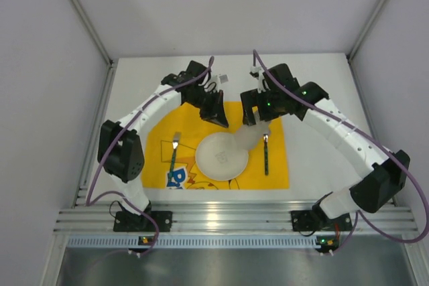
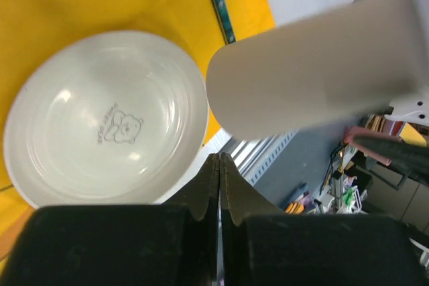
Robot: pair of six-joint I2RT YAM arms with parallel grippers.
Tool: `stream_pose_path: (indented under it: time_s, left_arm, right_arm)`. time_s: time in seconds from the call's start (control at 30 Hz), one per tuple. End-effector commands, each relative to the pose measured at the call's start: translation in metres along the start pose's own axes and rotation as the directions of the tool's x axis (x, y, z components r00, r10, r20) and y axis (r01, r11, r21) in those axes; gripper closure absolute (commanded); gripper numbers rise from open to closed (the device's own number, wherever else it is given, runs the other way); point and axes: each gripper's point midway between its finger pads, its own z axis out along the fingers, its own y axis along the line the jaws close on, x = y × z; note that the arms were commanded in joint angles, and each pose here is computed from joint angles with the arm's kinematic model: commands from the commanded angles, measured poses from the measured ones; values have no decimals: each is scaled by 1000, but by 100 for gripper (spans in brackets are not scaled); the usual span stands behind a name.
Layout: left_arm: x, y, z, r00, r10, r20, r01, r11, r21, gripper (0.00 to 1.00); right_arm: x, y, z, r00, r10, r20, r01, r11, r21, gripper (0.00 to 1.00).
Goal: Set the dinner table for one person
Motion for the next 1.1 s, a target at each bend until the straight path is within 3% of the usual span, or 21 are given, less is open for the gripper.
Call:
stream_pose_path:
  time_s: [0.0,0.4,0.63,0.77,0.83,0.97,1.07]
  left_arm:
    - [29,2,-5,997,-9,-80,5,998,-59,100]
    - [-32,-17,-3,995,2,100,3,999,-48,100]
    - [-40,-8,-12,984,20,179,6,990,-142,100]
    - [-31,-8,-10,986,4,166,18,991,-133,100]
    - [-27,-7,-9,987,6,159,16,990,-137,100]
    - [-20,-8,-14,987,9,158,15,989,-148,100]
    - [-17,-7,-15,988,3,155,20,988,-150,100]
  right_arm:
    - [-32,-30,-4,993,8,117,-26,988,155,1]
    - [-3,-56,-23,993,57,107,-79,972,221,0]
    - [72,-80,-45,973,230,28,-227,926,302,0]
    - [137,-90,-53,900,435,-17,-416,870,264,0]
    - [162,-78,-55,842,528,-109,-503,842,197,0]
    - [198,-26,-70,741,586,-328,-607,793,44,0]
    - [200,2,-89,704,599,-380,-666,743,-64,0]
